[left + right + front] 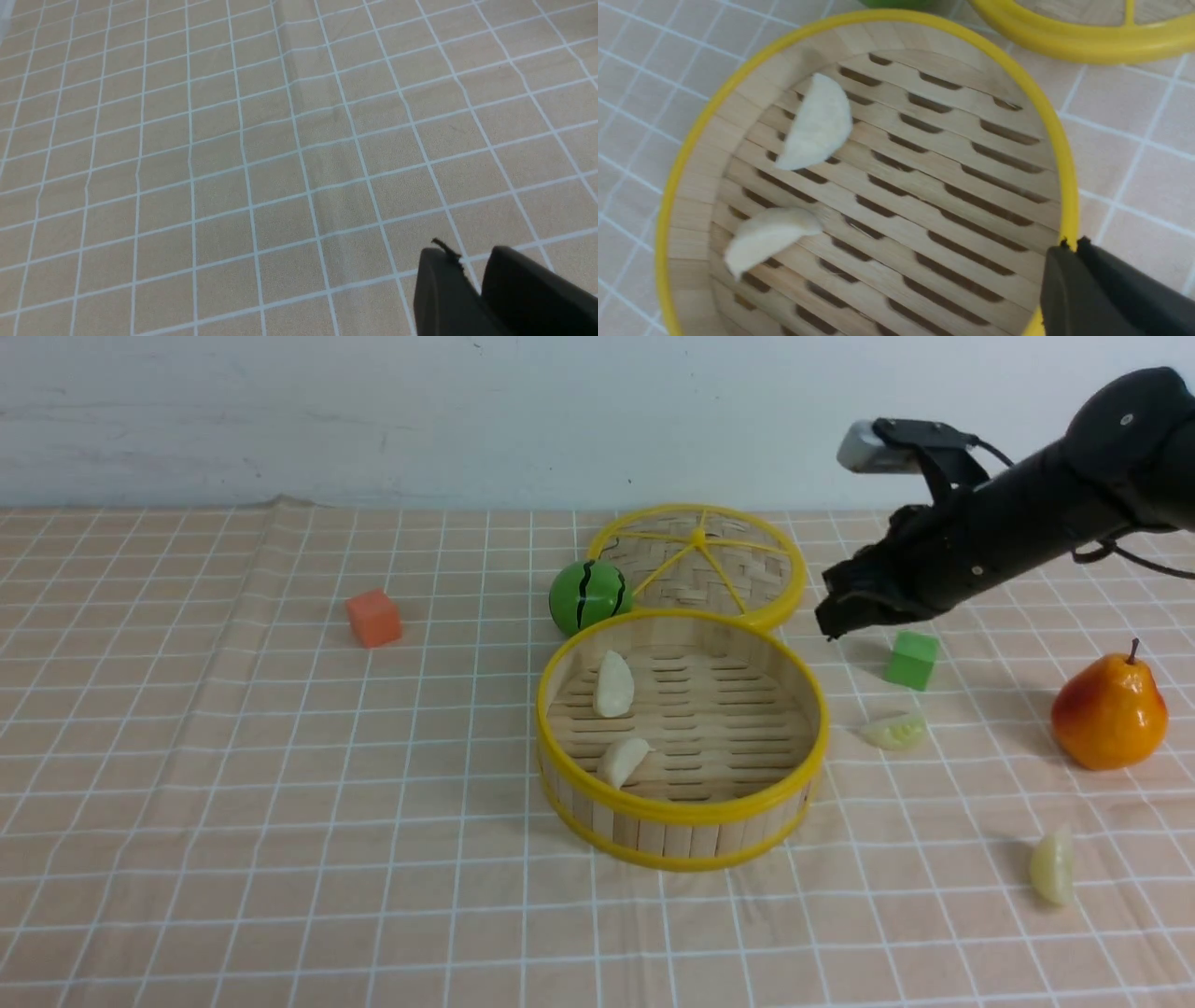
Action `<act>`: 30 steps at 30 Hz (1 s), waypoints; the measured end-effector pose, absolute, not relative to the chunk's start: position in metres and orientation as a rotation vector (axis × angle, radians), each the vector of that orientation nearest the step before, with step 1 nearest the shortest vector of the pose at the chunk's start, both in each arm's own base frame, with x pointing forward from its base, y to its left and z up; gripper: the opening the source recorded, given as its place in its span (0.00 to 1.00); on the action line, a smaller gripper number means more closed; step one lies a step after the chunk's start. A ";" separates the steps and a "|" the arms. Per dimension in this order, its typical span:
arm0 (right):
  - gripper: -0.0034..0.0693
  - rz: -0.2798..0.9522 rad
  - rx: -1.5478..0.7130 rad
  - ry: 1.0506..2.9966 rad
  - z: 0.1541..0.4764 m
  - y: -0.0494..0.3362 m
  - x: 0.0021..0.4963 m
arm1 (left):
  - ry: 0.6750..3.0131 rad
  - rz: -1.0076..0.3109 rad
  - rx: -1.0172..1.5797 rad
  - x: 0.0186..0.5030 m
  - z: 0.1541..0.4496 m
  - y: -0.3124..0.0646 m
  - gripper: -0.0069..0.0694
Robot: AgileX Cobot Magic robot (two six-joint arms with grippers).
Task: Put the dumplings into the steamer on the table with the brown tablecloth.
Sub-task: 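Reach for and grasp a dumpling lying on the table beside the steamer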
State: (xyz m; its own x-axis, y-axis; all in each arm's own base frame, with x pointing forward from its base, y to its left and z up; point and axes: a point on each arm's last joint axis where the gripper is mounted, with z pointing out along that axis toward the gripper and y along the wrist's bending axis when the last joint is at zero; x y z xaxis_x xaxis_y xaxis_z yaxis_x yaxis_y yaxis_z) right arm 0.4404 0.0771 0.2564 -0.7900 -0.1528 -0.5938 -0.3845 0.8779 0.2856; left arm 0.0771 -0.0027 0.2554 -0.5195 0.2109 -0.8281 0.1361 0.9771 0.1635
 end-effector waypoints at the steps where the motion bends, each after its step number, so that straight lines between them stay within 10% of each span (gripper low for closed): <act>1: 0.15 0.515 -0.364 2.491 0.252 0.074 0.441 | 2.124 0.095 0.243 0.077 0.255 -0.003 0.26; 8: 0.55 0.238 -0.417 2.616 0.209 0.053 0.453 | 2.111 0.073 0.238 0.078 0.256 -0.004 0.27; 14: 0.85 0.233 -0.414 2.608 0.193 0.055 0.460 | 2.101 0.055 0.229 0.078 0.257 -0.005 0.27; 20: 0.86 0.171 -0.727 2.567 0.180 0.056 0.460 | 2.100 0.053 0.229 0.078 0.257 -0.005 0.27; 30: 0.59 0.141 -1.142 2.490 0.165 0.058 0.456 | 2.097 0.050 0.231 0.078 0.257 -0.006 0.28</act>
State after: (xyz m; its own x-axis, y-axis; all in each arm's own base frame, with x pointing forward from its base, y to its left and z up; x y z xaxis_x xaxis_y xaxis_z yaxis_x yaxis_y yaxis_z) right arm 0.4564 0.0576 0.1646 -0.5887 -0.7062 -0.3932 -0.7462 0.6619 -0.0715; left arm 0.0783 -0.0056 0.2573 -0.4952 0.1850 -0.8489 0.1444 0.9810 0.1296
